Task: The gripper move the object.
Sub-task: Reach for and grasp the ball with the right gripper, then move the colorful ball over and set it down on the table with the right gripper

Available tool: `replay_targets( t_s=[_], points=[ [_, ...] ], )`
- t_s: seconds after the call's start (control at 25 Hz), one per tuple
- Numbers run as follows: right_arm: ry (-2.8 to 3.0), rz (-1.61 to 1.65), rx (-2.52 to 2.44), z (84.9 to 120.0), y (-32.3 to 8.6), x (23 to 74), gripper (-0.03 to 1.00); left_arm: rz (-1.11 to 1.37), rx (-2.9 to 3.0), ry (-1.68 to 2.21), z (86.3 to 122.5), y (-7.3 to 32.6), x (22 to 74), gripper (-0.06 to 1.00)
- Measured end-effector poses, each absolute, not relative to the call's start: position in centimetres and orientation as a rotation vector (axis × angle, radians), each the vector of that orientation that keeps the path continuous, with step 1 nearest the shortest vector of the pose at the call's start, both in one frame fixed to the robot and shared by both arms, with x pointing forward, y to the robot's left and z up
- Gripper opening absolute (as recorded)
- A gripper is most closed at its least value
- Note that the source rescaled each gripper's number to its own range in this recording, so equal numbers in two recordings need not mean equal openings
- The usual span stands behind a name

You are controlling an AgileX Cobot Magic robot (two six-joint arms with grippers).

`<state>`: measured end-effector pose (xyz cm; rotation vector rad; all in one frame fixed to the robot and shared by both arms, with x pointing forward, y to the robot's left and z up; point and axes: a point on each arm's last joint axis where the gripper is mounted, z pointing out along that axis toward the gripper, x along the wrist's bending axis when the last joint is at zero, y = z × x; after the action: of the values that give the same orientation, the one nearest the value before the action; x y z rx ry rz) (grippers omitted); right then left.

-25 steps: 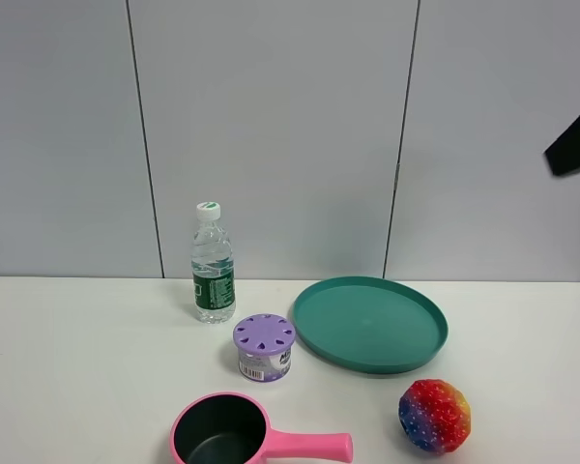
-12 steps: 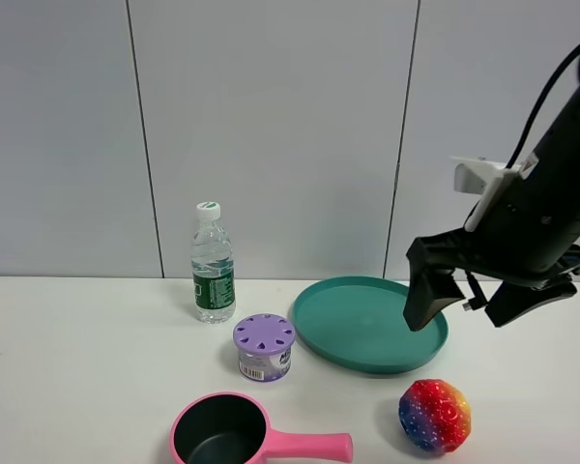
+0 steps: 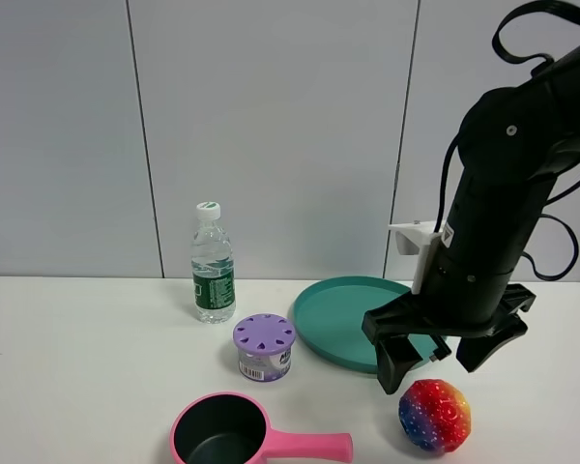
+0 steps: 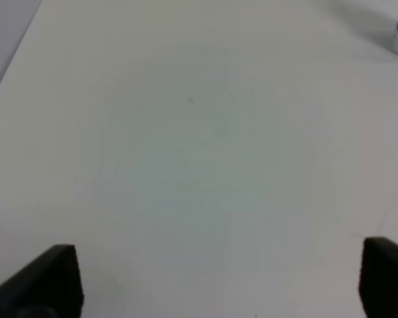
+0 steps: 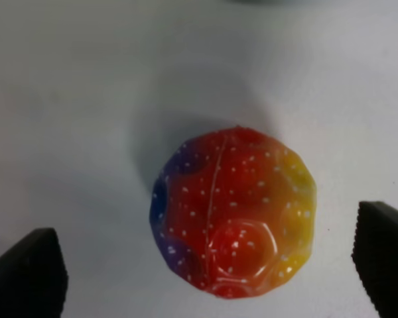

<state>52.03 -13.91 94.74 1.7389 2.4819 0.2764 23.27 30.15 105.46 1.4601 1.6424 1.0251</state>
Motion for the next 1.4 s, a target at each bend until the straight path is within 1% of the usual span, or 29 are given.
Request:
replay_targets(
  t_s=[0.68, 0.72, 0.8, 0.92, 1.0, 1.08, 1.2, 1.24, 1.28, 1.4],
  points=[
    [2.524, 0.140, 1.683, 91.6, -14.0, 52.7, 1.00, 1.025, 1.460, 1.642, 105.5, 30.1, 23.3, 1.00],
    [2.527, 0.130, 1.680, 91.4, -14.0, 52.7, 0.98, 1.025, 1.460, 1.642, 105.5, 30.1, 23.3, 1.00],
    [2.533, 0.114, 1.682, 90.9, -14.0, 52.7, 0.91, 1.025, 1.460, 1.642, 105.5, 30.1, 23.3, 1.00],
    [2.540, 0.091, 1.684, 90.3, -14.0, 52.7, 0.87, 1.025, 1.460, 1.642, 105.5, 30.1, 23.3, 1.00],
    [2.540, 0.091, 1.683, 90.3, -14.0, 52.8, 0.76, 1.025, 1.460, 1.642, 105.5, 30.1, 23.3, 1.00],
    [2.538, 0.099, 1.680, 90.3, -13.9, 52.8, 0.59, 1.025, 1.460, 1.642, 105.5, 30.1, 23.3, 1.00],
    [2.534, 0.117, 1.676, 90.3, -13.9, 52.9, 0.24, 1.025, 1.460, 1.642, 105.5, 30.1, 23.3, 1.00],
    [2.534, 0.118, 1.676, 90.3, -13.9, 52.9, 0.10, 1.025, 1.460, 1.642, 105.5, 30.1, 23.3, 1.00],
    [2.534, 0.118, 1.676, 90.3, -13.9, 52.9, 0.00, 1.025, 1.460, 1.642, 105.5, 30.1, 23.3, 1.00],
    [2.534, 0.118, 1.676, 90.3, -13.9, 52.9, 0.00, 1.025, 1.460, 1.642, 105.5, 30.1, 23.3, 1.00]
  ],
)
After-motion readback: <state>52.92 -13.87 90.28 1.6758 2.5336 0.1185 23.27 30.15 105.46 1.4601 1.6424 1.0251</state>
